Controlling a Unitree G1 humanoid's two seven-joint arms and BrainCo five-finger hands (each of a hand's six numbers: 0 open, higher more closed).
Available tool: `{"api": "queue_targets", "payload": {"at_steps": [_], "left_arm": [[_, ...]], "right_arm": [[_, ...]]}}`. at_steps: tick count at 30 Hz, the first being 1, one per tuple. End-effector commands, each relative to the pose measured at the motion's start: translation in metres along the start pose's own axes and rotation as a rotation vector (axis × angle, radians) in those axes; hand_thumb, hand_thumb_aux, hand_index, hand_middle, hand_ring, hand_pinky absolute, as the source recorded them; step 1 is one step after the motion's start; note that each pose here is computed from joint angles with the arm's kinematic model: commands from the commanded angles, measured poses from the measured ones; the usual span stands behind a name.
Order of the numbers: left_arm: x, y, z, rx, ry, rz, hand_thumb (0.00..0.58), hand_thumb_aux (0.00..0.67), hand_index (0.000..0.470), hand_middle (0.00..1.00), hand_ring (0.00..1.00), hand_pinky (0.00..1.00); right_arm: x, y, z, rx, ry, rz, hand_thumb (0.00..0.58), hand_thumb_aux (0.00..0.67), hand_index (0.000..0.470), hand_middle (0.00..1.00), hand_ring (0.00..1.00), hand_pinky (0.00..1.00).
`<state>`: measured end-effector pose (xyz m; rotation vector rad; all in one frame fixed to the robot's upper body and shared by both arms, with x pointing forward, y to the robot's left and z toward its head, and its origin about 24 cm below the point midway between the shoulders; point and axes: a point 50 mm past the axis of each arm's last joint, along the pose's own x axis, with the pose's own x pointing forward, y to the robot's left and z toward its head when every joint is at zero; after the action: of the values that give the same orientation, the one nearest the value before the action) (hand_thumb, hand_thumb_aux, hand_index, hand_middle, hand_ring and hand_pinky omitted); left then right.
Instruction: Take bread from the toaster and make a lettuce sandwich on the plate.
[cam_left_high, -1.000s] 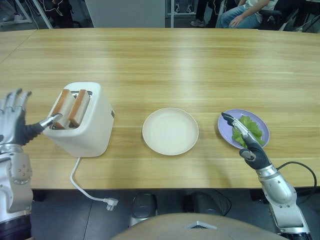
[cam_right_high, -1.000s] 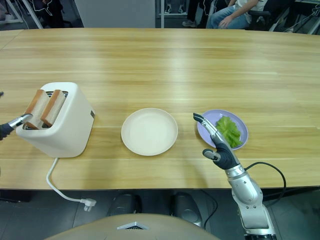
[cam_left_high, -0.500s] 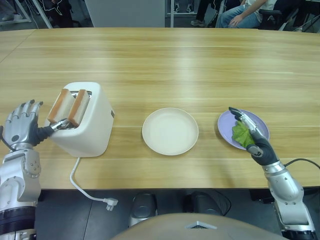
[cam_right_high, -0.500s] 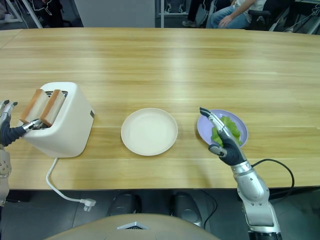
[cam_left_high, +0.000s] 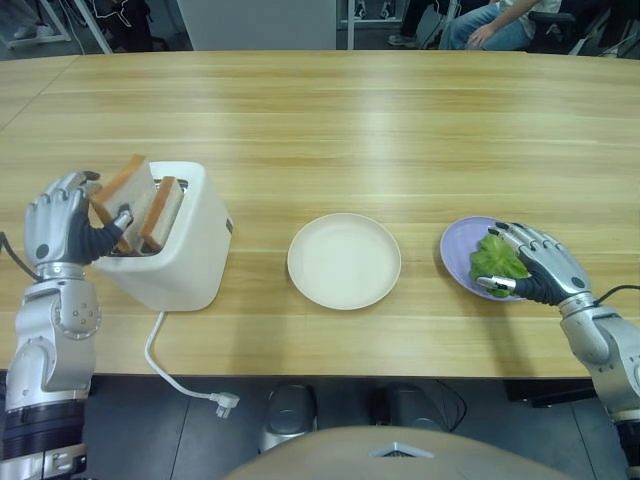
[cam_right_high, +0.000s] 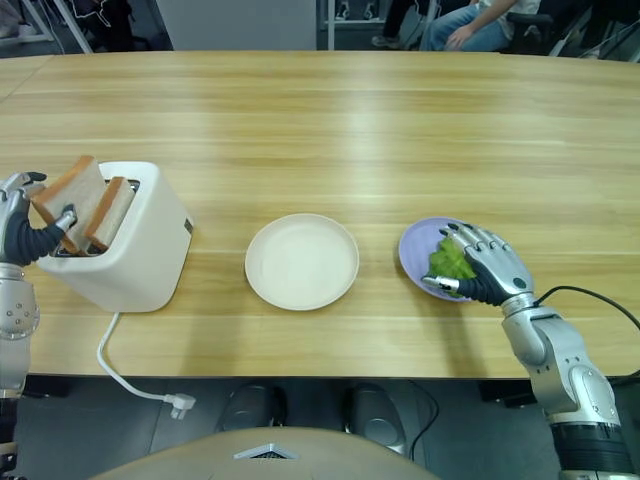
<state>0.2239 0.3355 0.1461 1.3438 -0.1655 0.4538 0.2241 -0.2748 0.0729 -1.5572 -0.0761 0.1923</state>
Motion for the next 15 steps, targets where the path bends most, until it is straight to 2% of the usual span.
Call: {"api": "queue_targets", "payload": {"at_steps": [1, 9, 15], "left_arm": [[0.004, 0.007, 0.011, -0.101, -0.046, 0.060, 0.580, 0.670, 0.460, 1.00, 1.00, 1.00], [0.009, 0.022, 0.021, -0.234, -0.093, 0.158, 0.580, 0.670, 0.460, 1.00, 1.00, 1.00], [0.010, 0.059, 0.040, -0.299, -0.203, 0.314, 0.580, 0.670, 0.460, 1.00, 1.00, 1.00]], "right_arm": [[0.011, 0.002, -0.012, -0.199, 0.043, 0.042, 0.000, 0.000, 0.000, 0.00, 0.00, 0.00], [0.029, 0.021, -0.026, -0.436, 0.062, 0.103, 0.000, 0.000, 0.000, 0.00, 0.00, 0.00], [0.034, 0.049, -0.042, -0.525, 0.076, 0.231, 0.000, 0.000, 0.000, 0.00, 0.00, 0.00]]}}
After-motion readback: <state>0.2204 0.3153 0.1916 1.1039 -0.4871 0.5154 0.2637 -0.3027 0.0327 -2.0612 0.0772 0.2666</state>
